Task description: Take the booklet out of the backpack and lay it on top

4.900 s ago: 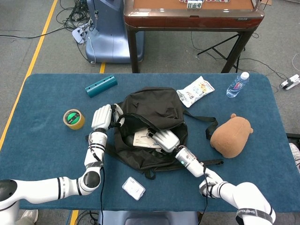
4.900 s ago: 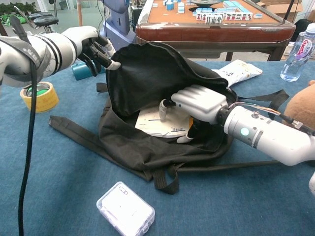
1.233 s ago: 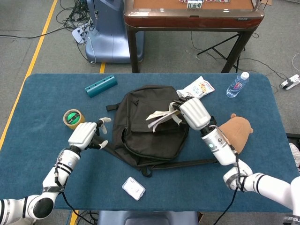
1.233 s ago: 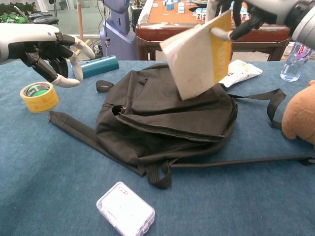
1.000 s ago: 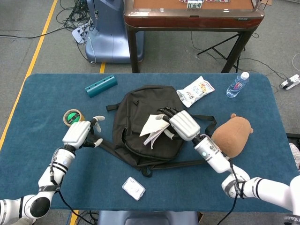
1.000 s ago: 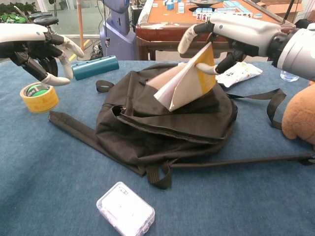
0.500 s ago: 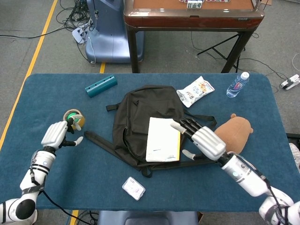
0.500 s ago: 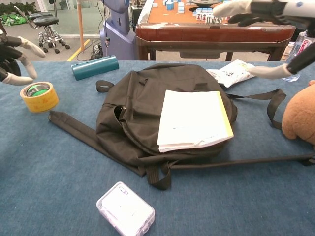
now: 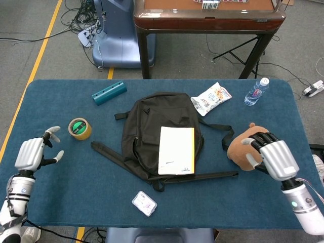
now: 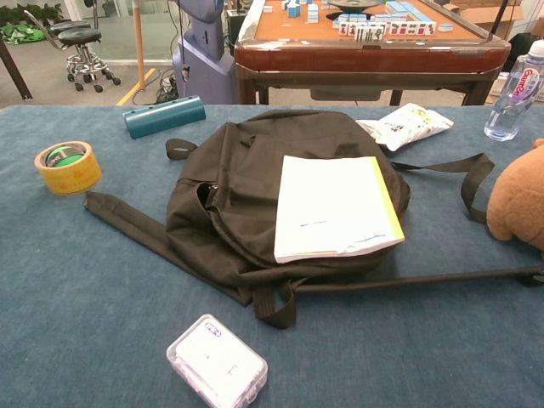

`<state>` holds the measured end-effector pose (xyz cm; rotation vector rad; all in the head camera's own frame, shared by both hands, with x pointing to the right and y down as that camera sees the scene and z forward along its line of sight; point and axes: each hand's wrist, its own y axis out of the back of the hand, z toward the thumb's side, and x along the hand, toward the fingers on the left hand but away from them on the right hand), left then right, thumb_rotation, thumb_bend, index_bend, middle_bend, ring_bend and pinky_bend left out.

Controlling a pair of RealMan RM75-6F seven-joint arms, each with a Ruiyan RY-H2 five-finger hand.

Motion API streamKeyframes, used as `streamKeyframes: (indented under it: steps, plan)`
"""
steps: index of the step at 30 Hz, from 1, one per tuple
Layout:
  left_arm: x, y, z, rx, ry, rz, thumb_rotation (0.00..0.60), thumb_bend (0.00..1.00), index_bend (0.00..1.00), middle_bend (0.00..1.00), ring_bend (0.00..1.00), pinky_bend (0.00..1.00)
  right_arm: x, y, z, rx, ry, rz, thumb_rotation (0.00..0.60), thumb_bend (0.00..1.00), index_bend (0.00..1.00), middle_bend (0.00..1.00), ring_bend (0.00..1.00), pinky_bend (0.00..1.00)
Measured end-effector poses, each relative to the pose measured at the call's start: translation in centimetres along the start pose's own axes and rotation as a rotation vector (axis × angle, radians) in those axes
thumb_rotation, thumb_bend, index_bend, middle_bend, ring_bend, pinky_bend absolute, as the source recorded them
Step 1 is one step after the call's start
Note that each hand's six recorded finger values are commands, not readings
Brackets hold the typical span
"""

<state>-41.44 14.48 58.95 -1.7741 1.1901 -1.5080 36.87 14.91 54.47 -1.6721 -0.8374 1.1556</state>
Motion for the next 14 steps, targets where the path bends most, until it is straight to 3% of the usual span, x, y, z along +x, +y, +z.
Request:
streamKeyframes:
  steps: [8,14]
  plan:
    - [-5.5,0.1,-2.6,0.101,-0.002,0.068,0.6,0.32,0.27,0.42,0.47,0.36,5.0,-0.8,-4.1,-0.026,-0.18,-0.02,0.6,0.36,0.38,0.39,0.29,0.33]
    - [-8.1,0.7,-3.0,0.149,-0.013,0.132,0.6,0.32,0.28,0.42,0.46,0.35,7.0,-1.8,-4.5,-0.072,-0.219,-0.024,0.6,0.36,0.38,0.4,0.29,0.33]
